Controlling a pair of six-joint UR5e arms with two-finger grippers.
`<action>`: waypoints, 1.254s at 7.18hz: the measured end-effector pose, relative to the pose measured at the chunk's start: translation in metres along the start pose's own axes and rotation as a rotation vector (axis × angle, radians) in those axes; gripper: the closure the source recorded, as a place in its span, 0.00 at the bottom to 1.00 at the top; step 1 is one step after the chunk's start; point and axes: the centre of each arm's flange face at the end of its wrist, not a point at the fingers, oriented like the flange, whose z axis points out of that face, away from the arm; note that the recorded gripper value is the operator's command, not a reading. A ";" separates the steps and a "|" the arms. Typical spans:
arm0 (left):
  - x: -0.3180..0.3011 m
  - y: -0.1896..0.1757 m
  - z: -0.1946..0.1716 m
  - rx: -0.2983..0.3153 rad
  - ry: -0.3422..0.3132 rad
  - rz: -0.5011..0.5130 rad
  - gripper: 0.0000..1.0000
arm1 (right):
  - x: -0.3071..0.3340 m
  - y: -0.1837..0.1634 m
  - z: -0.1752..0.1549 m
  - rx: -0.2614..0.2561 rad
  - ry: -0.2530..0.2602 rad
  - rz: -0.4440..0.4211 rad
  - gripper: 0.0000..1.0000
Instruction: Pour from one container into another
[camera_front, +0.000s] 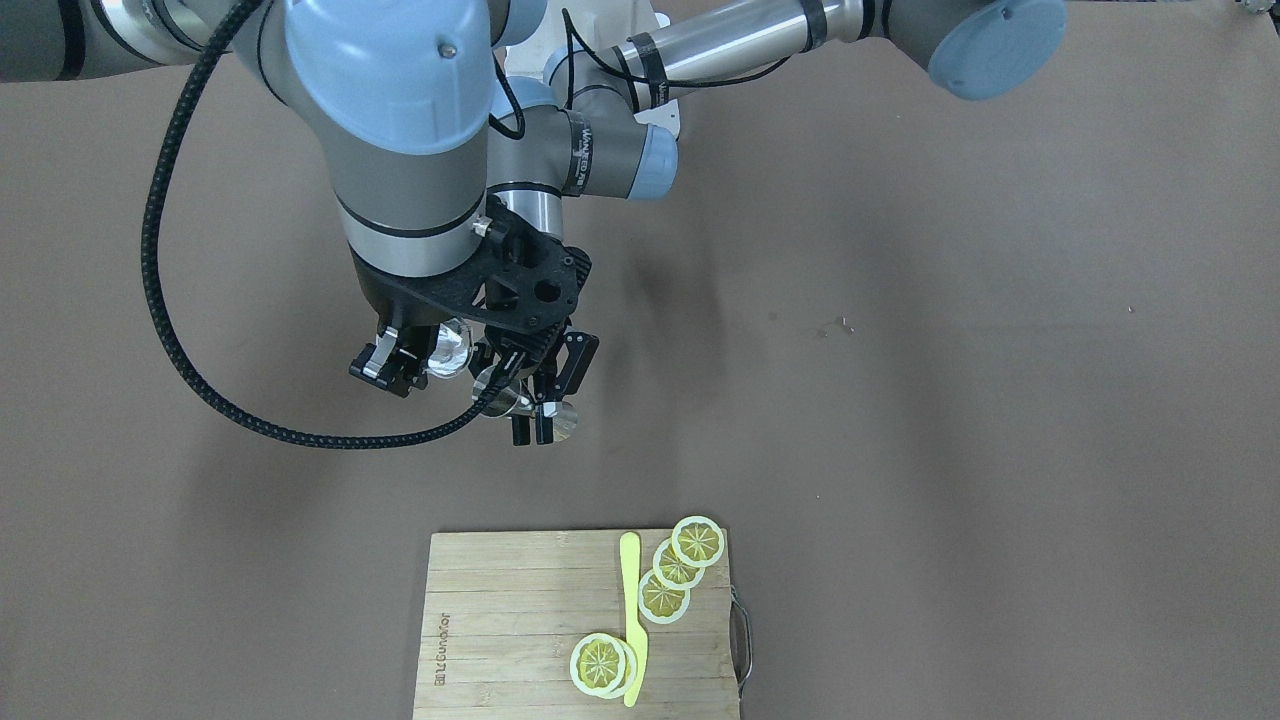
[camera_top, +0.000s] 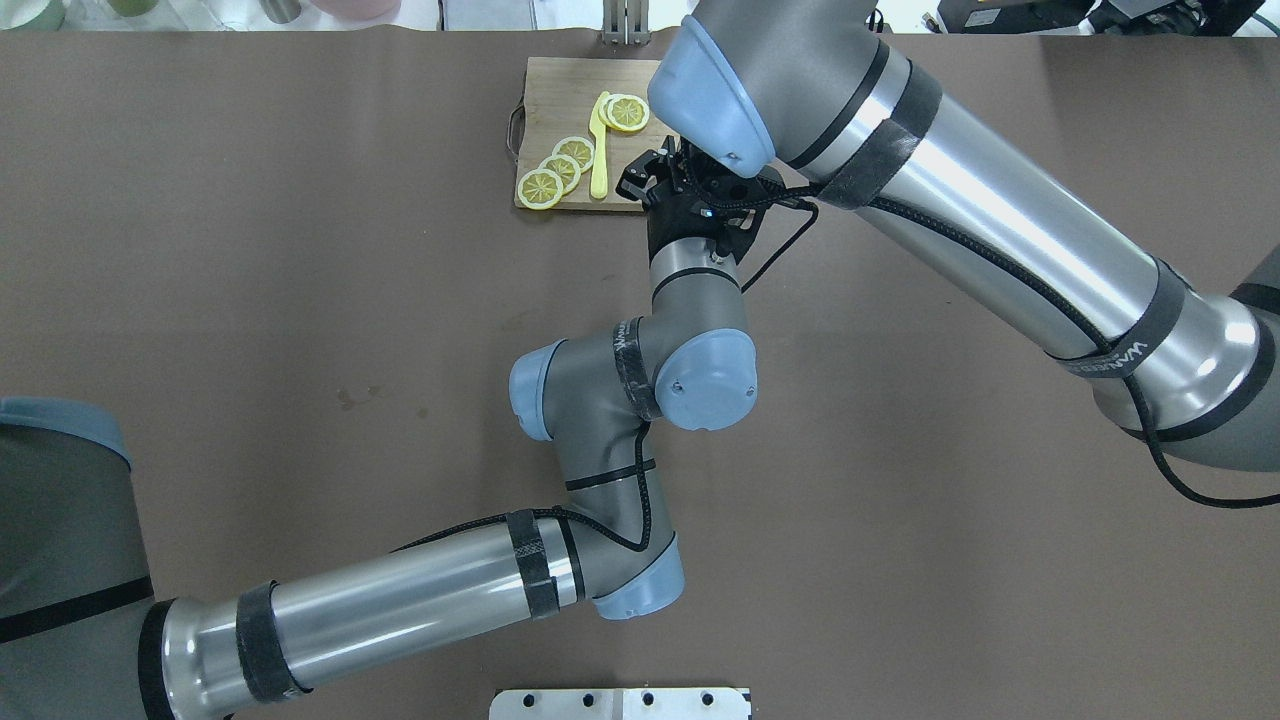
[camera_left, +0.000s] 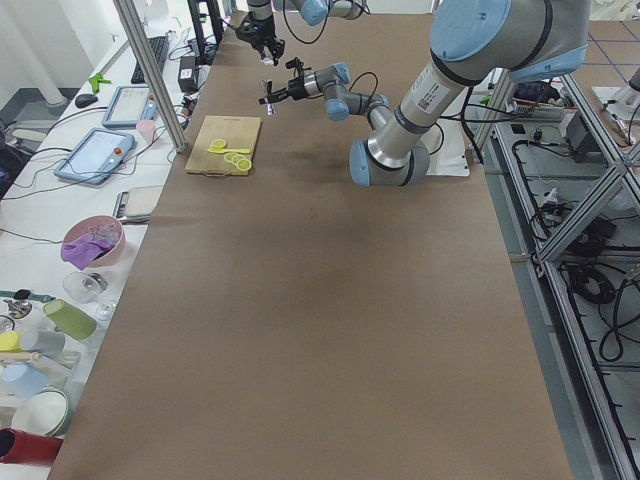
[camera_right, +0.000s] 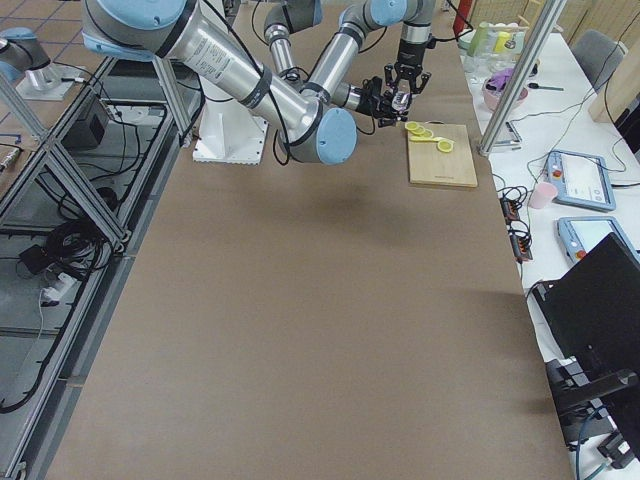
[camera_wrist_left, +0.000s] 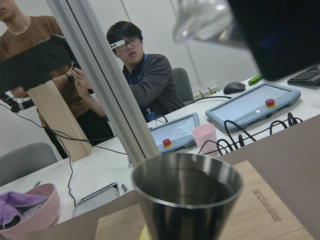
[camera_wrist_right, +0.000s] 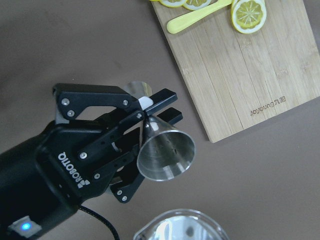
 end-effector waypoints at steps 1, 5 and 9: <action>0.000 -0.002 -0.001 0.003 0.002 -0.005 1.00 | -0.001 0.000 -0.001 -0.009 0.000 -0.009 1.00; 0.000 -0.003 -0.001 0.010 0.008 -0.017 1.00 | -0.002 0.002 -0.001 -0.043 0.008 -0.025 1.00; 0.001 -0.002 -0.001 0.009 0.008 -0.016 1.00 | -0.004 -0.001 -0.004 -0.056 0.008 -0.036 1.00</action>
